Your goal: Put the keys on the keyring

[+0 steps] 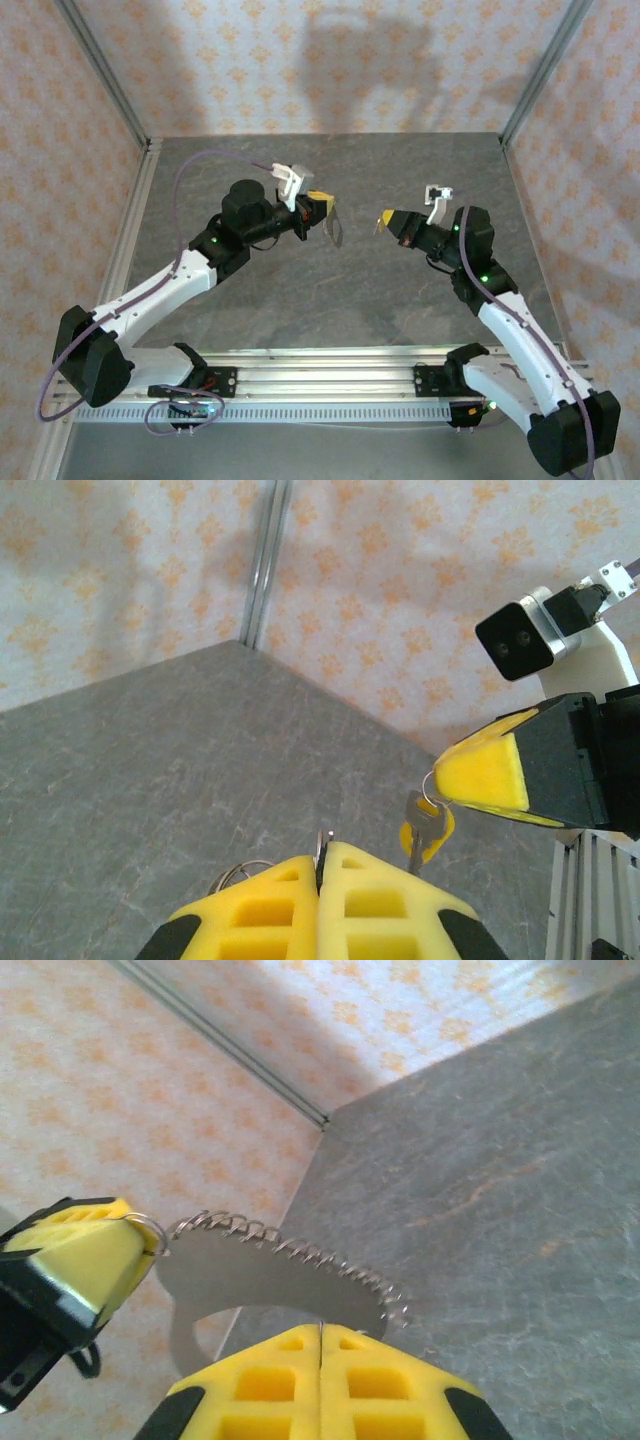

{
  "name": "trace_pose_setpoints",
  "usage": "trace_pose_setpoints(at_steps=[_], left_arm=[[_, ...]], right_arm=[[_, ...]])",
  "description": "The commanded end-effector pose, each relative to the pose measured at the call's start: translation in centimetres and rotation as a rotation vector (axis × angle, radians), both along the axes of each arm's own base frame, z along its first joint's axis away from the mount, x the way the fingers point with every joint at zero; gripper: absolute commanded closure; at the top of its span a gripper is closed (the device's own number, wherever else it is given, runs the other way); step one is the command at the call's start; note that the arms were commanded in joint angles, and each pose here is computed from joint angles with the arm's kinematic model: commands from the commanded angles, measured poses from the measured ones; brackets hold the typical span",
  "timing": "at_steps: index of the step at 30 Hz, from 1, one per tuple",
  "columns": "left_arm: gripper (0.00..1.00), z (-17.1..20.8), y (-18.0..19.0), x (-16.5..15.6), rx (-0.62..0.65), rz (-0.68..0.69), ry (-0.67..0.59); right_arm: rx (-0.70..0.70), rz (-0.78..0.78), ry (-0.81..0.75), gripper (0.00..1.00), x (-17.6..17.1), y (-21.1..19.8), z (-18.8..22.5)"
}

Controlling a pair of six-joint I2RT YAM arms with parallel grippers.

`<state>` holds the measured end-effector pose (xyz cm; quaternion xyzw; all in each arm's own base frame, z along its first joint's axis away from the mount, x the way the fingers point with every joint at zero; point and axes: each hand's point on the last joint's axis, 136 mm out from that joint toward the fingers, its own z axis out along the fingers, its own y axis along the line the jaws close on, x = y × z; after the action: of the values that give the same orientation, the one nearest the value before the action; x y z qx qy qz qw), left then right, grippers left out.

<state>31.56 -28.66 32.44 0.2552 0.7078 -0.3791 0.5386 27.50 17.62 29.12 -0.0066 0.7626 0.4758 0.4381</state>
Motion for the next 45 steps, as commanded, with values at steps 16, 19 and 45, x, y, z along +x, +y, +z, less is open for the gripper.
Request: trace_pose_setpoints(at_steps=[16, 19, 45], left_arm=[[1.00, 4.2, -3.5, -4.7, -0.057, -0.295, -0.189], [1.00, 4.9, -3.7, -5.1, -0.064, -0.282, -0.225], [1.00, 11.9, -2.8, -6.9, -0.163, -0.151, -0.476]], right_arm=[[0.146, 0.086, -0.197, 1.00, -1.2, 1.0, 7.5], [0.137, 0.088, -0.201, 1.00, -1.6, 1.2, 7.7], [0.112, -0.044, -0.086, 1.00, -1.3, -0.7, 1.7]])
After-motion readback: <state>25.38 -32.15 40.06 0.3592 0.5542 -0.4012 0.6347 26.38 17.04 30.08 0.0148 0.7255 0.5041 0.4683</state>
